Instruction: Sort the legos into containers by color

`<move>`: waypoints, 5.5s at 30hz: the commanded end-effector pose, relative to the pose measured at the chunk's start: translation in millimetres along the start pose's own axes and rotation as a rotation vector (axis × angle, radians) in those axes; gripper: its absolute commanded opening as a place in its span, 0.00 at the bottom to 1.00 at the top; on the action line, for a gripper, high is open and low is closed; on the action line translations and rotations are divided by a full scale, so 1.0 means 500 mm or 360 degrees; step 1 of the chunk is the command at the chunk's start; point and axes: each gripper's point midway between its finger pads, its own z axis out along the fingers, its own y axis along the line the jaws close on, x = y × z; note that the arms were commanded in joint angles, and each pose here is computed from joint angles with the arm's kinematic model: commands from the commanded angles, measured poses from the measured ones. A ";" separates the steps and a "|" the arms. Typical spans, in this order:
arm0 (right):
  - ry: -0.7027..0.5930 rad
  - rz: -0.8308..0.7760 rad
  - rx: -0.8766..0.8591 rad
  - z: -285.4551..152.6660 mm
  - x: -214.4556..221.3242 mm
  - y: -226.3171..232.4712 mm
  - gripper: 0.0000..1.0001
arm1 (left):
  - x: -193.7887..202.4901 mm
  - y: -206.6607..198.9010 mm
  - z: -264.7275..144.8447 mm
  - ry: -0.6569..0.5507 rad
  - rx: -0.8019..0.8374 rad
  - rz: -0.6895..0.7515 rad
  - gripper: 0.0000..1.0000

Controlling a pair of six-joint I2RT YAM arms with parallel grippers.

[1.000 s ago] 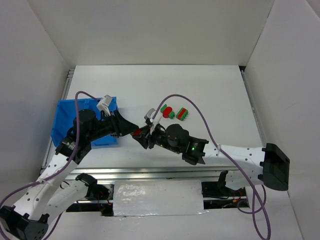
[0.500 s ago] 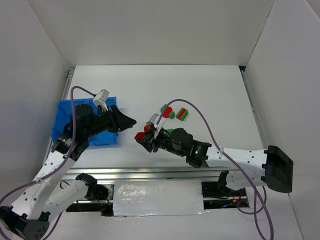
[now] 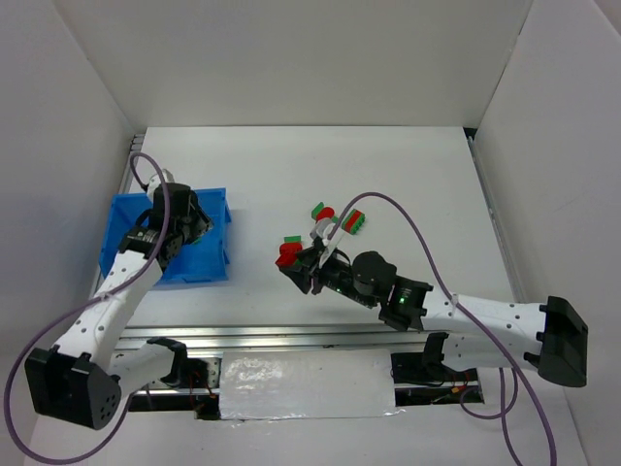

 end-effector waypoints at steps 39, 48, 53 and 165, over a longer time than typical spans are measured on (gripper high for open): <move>0.0486 0.0210 -0.1143 -0.146 -0.099 0.120 0.00 | 0.204 -0.298 -0.503 -0.0140 0.2961 0.1030 0.96; 0.0593 0.0202 -0.1146 -0.151 -0.083 0.116 0.02 | 0.239 -0.308 -0.483 -0.0035 0.2825 0.1150 0.99; 0.0630 0.0385 -0.1167 -0.153 -0.090 0.120 0.02 | 0.235 -0.303 -0.474 -0.0345 0.2713 0.1228 0.99; 0.0054 0.1131 0.0157 -0.063 -0.102 -0.241 0.98 | 0.091 -0.313 -0.361 -0.0787 0.1927 0.1010 0.00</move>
